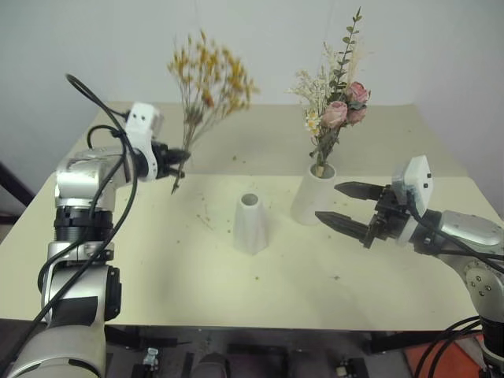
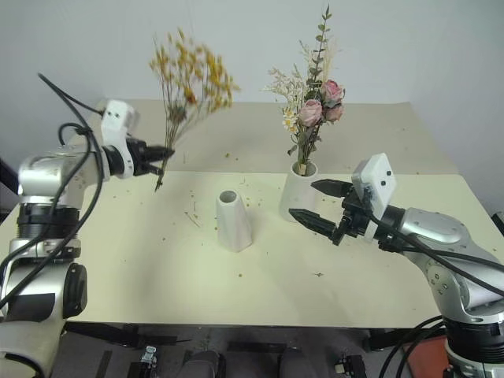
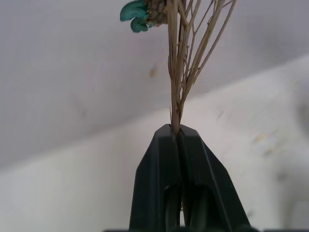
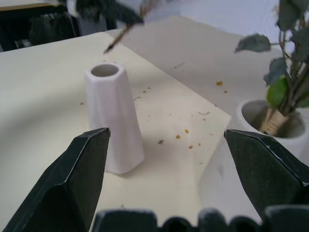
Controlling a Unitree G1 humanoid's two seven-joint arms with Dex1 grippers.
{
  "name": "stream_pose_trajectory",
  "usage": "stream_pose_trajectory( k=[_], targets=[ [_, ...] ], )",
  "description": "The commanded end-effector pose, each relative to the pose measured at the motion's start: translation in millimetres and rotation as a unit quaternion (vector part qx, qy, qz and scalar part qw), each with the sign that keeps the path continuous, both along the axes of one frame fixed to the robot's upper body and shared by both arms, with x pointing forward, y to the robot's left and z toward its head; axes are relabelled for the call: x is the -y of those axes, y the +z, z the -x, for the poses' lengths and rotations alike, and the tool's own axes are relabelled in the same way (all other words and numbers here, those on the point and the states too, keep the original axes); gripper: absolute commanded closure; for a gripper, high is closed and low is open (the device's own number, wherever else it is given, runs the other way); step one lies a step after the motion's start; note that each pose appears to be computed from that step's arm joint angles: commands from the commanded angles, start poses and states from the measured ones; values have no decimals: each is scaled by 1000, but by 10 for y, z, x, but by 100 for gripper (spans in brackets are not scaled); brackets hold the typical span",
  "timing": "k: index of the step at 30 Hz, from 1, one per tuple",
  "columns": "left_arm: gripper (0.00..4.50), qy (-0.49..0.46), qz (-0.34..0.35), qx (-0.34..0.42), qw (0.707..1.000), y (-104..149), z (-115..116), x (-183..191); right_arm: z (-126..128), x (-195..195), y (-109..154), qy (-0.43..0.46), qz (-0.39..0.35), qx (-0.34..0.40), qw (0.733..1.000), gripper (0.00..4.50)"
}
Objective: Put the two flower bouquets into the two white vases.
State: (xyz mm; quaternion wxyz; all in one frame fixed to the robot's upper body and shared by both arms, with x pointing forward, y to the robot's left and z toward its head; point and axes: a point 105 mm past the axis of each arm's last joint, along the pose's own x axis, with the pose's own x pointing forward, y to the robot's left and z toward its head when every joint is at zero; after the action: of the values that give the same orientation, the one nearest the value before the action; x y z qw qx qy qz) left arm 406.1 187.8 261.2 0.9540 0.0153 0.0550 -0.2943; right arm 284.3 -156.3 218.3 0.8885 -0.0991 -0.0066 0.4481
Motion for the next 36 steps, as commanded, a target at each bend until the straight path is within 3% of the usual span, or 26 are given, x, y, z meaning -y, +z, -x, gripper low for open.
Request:
stream_pose_trajectory(
  k=[1,8,12,22,28,36],
  targets=[
    [449,-67,32,87,993,381,209,169,45,82,130,0,5,37,999,0],
    [449,-168,62,134,975,563,481,420,34,186,103,-14,12,41,999,0],
    [449,-244,131,148,949,657,673,550,45,185,94,-14,14,41,999,0],
    [449,-315,192,109,923,598,782,742,55,183,93,-14,15,40,999,0],
    [449,-330,169,93,924,488,790,782,74,186,89,-16,16,40,999,0],
    [449,-361,167,140,906,398,870,828,93,206,86,-18,17,38,999,0]
  ],
)
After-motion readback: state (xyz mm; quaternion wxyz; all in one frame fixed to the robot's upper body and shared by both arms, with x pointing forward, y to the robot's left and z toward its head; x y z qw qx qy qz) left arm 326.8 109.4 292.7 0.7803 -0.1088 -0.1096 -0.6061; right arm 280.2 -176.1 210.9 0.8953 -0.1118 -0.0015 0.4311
